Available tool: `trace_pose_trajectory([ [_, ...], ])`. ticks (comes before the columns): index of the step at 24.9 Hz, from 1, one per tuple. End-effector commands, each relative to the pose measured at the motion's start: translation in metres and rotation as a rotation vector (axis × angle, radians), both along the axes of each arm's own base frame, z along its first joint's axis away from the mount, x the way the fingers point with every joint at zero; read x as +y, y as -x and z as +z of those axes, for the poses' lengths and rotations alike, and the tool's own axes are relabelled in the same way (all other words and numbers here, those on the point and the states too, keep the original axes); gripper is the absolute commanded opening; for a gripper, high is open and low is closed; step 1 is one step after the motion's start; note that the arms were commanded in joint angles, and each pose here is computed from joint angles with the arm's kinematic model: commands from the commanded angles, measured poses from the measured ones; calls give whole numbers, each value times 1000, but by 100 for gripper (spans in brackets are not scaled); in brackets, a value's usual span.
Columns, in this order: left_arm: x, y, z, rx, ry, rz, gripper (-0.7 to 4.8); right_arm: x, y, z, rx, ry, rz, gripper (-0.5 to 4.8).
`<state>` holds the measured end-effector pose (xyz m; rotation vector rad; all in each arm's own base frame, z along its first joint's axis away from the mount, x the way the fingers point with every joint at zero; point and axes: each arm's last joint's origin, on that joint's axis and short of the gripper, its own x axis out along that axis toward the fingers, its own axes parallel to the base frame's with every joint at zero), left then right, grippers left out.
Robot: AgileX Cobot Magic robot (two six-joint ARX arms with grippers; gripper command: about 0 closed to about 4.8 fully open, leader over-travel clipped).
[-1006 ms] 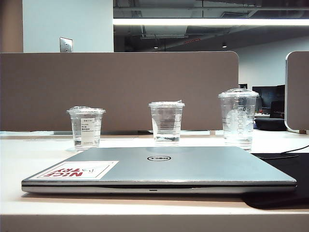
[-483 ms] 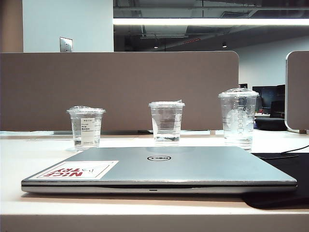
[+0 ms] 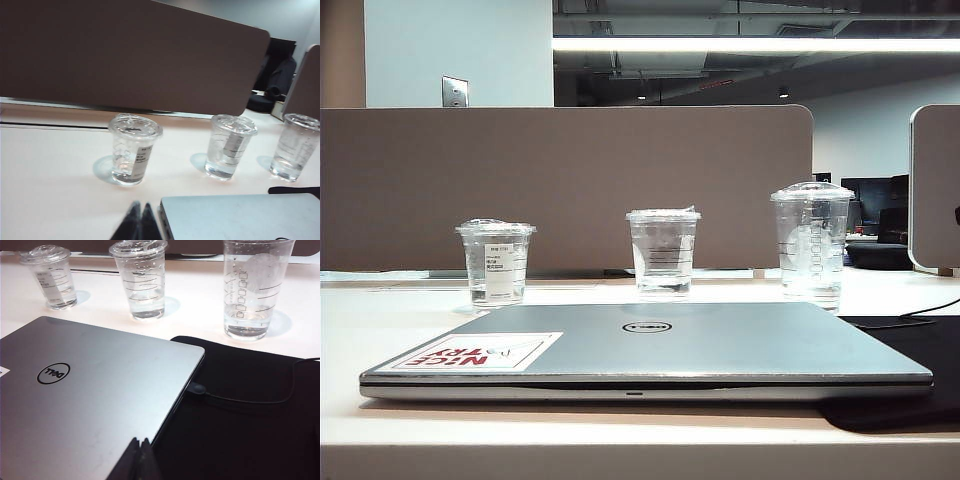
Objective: Pick up the coffee cup on the middle and place it on the left side of the laptop.
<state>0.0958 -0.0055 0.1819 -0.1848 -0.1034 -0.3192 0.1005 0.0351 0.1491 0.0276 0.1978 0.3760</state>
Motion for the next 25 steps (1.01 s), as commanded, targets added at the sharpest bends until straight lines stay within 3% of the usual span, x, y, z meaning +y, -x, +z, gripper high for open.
trace_pose_trajectory([
  [1,-3,-4,0,20,2,-40,-5,0,0,0,-12,-4,2,-5],
  [5,-15,-13,4,-11,-12,-165,-5,0,0,0,-12,-4,2,-5],
  [8,-28,-22,5,-63,-106,-221,-4,0,0,0,-12,-4,2,-5],
  [11,-52,-48,6,19,-268,-311,14,0,0,0,-8,-3,3,-5],
  [15,-69,-79,9,40,-304,-348,144,0,0,0,-8,-2,2,-5],
  [17,-82,-116,9,28,-302,-348,243,0,-1,0,-8,-3,1,-5],
  [21,-98,-157,5,39,-303,-368,446,0,0,0,-9,-3,2,-5],
  [22,-102,-167,3,50,-305,-382,479,0,0,0,-8,-3,2,-5],
  [25,-115,-196,-4,94,-278,-443,479,0,-1,0,-8,-3,0,-5],
])
